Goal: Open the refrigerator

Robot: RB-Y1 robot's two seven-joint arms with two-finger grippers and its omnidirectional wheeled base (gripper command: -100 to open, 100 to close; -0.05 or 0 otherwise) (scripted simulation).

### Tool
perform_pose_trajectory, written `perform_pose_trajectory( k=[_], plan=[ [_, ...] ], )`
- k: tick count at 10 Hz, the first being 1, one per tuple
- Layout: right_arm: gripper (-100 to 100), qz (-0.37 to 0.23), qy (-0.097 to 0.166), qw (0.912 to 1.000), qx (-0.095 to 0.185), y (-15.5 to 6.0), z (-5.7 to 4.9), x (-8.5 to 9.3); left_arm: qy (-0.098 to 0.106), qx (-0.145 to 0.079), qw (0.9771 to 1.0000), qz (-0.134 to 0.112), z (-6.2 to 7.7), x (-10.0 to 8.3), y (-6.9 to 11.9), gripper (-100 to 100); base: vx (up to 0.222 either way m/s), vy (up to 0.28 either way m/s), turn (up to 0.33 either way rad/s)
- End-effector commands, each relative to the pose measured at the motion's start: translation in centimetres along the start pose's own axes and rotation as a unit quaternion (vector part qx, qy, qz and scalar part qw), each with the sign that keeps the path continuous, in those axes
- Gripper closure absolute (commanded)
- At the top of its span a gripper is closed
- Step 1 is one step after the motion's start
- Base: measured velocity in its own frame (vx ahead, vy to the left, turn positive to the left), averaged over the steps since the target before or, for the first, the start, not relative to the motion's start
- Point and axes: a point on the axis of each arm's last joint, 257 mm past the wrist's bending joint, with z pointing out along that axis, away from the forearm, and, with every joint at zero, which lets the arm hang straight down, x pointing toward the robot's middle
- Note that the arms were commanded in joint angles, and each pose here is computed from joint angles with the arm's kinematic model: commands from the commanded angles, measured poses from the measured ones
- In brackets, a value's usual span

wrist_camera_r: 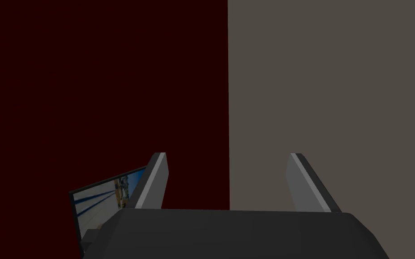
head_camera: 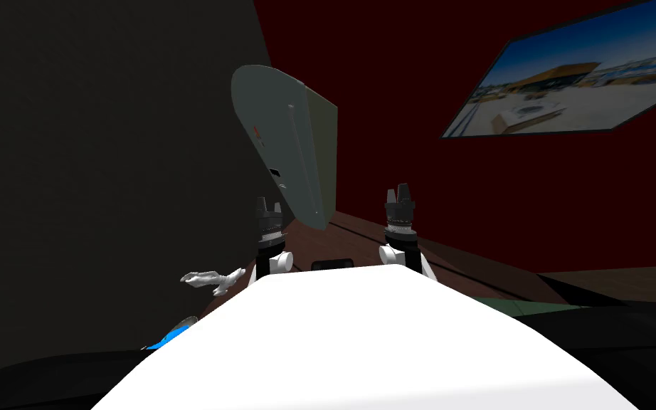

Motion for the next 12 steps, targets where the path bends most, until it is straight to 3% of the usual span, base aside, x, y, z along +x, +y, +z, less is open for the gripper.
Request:
perform_pose_trajectory(
  k=[1,9,10,12],
  plan=[
    [0,0.0,0.0,1.0,0.0,0.0,0.0,0.0,0.0,0.0,1.0,0.0,0.0,0.0,0.0,0,0.0,0.0,0.0],
    [0,0.0,0.0,1.0,0.0,0.0,0.0,0.0,0.0,0.0,1.0,0.0,0.0,0.0,0.0,0,0.0,0.0,0.0],
    [0,0.0,0.0,1.0,0.0,0.0,0.0,0.0,0.02,-0.004,0.9997,0.009,-0.1,0.2,0.3,-100,0.036,-0.023,0.031],
    [0,0.0,0.0,1.0,0.0,0.0,0.0,0.0,0.041,-0.012,0.9989,0.018,-0.3,0.2,1.0,-100,0.084,-0.051,0.046]
  ],
)
